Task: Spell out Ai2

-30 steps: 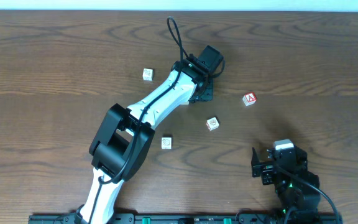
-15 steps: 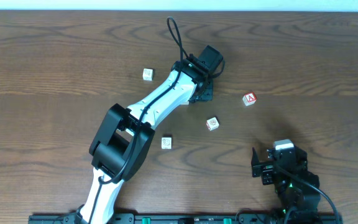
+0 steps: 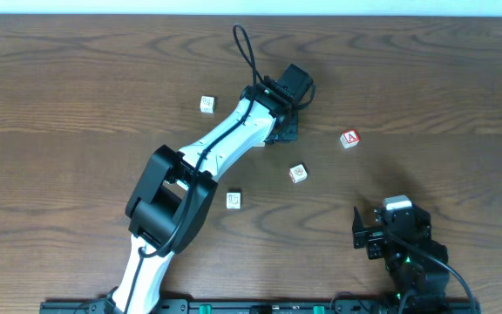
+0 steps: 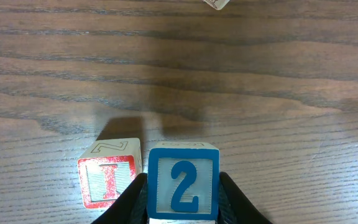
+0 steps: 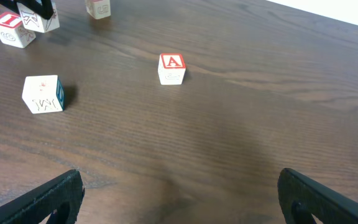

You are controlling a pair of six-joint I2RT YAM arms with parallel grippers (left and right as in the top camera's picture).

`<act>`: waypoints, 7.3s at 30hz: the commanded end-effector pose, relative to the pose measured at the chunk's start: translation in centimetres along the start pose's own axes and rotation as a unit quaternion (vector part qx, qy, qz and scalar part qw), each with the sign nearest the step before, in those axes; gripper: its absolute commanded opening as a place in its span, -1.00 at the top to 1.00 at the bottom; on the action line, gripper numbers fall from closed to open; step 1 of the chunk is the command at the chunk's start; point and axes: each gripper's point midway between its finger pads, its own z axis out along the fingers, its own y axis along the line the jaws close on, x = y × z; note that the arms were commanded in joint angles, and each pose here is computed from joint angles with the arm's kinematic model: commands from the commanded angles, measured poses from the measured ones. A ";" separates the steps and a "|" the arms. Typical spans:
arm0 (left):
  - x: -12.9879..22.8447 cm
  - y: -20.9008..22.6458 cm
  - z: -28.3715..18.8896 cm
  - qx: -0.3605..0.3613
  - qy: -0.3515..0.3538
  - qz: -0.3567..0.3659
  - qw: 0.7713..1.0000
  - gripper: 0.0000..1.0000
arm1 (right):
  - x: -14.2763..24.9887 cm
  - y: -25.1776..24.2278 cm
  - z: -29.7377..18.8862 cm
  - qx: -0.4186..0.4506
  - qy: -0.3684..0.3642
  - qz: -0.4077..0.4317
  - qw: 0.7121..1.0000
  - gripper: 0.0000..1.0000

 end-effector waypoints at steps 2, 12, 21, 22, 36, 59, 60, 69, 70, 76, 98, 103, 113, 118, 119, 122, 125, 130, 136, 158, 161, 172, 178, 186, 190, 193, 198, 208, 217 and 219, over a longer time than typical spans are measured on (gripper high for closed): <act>0.5 0.7 1.0 -0.018 0.005 -0.008 1.000 0.56 | 0.0 -0.2 0.0 0.003 -0.002 -0.002 1.000 -0.98; 0.5 0.7 1.0 -0.019 0.007 -0.008 1.000 0.30 | 0.0 -0.2 0.0 0.003 -0.002 -0.002 1.000 -0.99; 0.5 0.7 1.0 -0.019 0.007 -0.008 1.000 0.24 | 0.0 -0.2 0.0 0.003 -0.002 -0.002 1.000 -0.98; 0.5 0.7 1.0 -0.019 0.007 -0.008 1.000 0.23 | 0.0 -0.2 0.0 0.003 -0.002 -0.002 1.000 -0.99; -0.9 0.9 0.5 -0.018 -0.012 -0.005 1.000 0.70 | 0.0 -0.2 0.0 0.003 -0.002 -0.002 1.000 -0.99; 1.5 -2.6 0.2 0.061 0.035 0.078 0.994 0.88 | 0.0 -0.2 0.0 0.003 -0.002 -0.002 1.000 -0.99; 1.8 -2.7 0.3 0.063 0.038 0.081 0.994 0.88 | 0.0 -0.2 0.0 0.003 -0.002 -0.002 1.000 -0.98; 2.7 -2.7 0.9 0.053 0.046 0.088 0.994 0.88 | 0.0 -0.2 0.0 0.003 -0.002 -0.002 1.000 -0.99; 2.3 -2.4 0.8 0.041 0.036 0.087 0.995 0.88 | 0.0 -0.2 0.0 0.003 -0.002 -0.002 1.000 -0.99; -3.2 0.9 -4.5 -0.052 -0.059 0.069 0.995 0.88 | 0.0 -0.2 0.0 0.003 -0.002 -0.002 1.000 -0.98; -7.5 7.5 -30.3 -0.088 -0.312 -0.010 0.946 -0.91 | 0.0 -0.2 0.0 0.003 -0.002 -0.002 1.000 -0.98; -6.0 9.9 -34.4 -0.116 -0.339 -0.015 0.933 -0.91 | 0.0 -0.2 0.0 0.003 -0.002 -0.002 1.000 -0.99; -1.4 12.8 -35.4 -0.151 -0.283 0.008 0.947 -0.91 | 0.0 -0.2 0.0 0.003 -0.002 -0.002 1.000 -0.98; 1.8 14.8 -34.8 -0.194 -0.215 0.044 0.956 -0.91 | 0.0 -0.2 0.0 0.003 -0.002 -0.002 1.000 -0.99; 2.5 15.2 -34.7 -0.201 -0.202 0.049 0.957 -0.91 | 0.0 -0.2 0.0 0.003 -0.002 -0.002 1.000 -0.99; 4.6 16.8 -35.0 -0.227 -0.164 0.062 0.958 -0.91 | 0.0 -0.2 0.0 0.003 -0.002 -0.002 1.000 -0.98; 5.2 18.0 -36.2 -0.249 -0.172 0.061 0.951 -0.91 | 0.0 -0.2 0.0 0.003 -0.002 -0.002 1.000 -0.98; 6.3 20.8 -39.0 -0.238 -0.208 0.006 0.949 -0.91 | 0.0 -0.2 0.0 0.003 -0.002 -0.002 1.000 -0.99; 7.9 24.7 -40.8 -0.230 -0.222 -0.088 0.944 -0.91 | 0.0 -0.2 0.0 0.003 -0.002 -0.002 1.000 -0.98; 16.3 27.4 -30.7 -0.174 -0.214 -0.144 0.950 -0.91 | 0.0 -0.2 0.0 0.003 -0.002 -0.002 1.000 -0.99; 18.1 27.2 -29.0 -0.159 -0.201 -0.141 0.956 -0.91 | 0.0 -0.2 0.0 0.003 -0.002 -0.002 1.000 -0.99; 20.4 27.7 -27.8 -0.163 -0.184 -0.141 0.959 -0.91 | 0.0 -0.2 0.0 0.003 -0.002 -0.002 1.000 -0.98; 20.4 27.7 -27.8 -0.163 -0.184 -0.141 0.959 -0.91 | 0.0 -0.2 0.0 0.003 -0.002 -0.002 1.000 -0.99; 20.4 27.7 -27.8 -0.163 -0.184 -0.141 0.959 -0.91 | -0.9 0.3 0.0 -0.011 -0.021 -0.002 1.000 -0.98; 20.4 27.7 -27.8 -0.163 -0.184 -0.141 0.959 -0.91 | -4.4 2.8 -0.7 -0.097 -0.092 0.065 0.989 -0.99; 20.4 27.7 -27.8 -0.163 -0.184 -0.141 0.959 -0.91 | -6.7 5.1 -1.9 -0.187 -0.117 0.177 0.959 -0.98; 20.4 27.7 -27.8 -0.163 -0.184 -0.141 0.959 -0.91 | -9.7 5.0 -3.1 -0.211 -0.171 0.214 0.938 -0.99; 20.4 27.7 -27.8 -0.163 -0.184 -0.141 0.959 -0.91 | -13.9 -1.1 -2.5 -0.069 -0.267 0.256 0.926 -0.99; 20.4 27.7 -27.8 -0.163 -0.184 -0.141 0.959 -0.91 | -16.7 -1.6 4.3 -0.053 -0.199 0.228 0.952 -0.98; 20.4 27.7 -27.8 -0.163 -0.184 -0.141 0.959 -0.91 | -17.7 -1.8 6.4 -0.051 -0.174 0.226 0.957 -0.98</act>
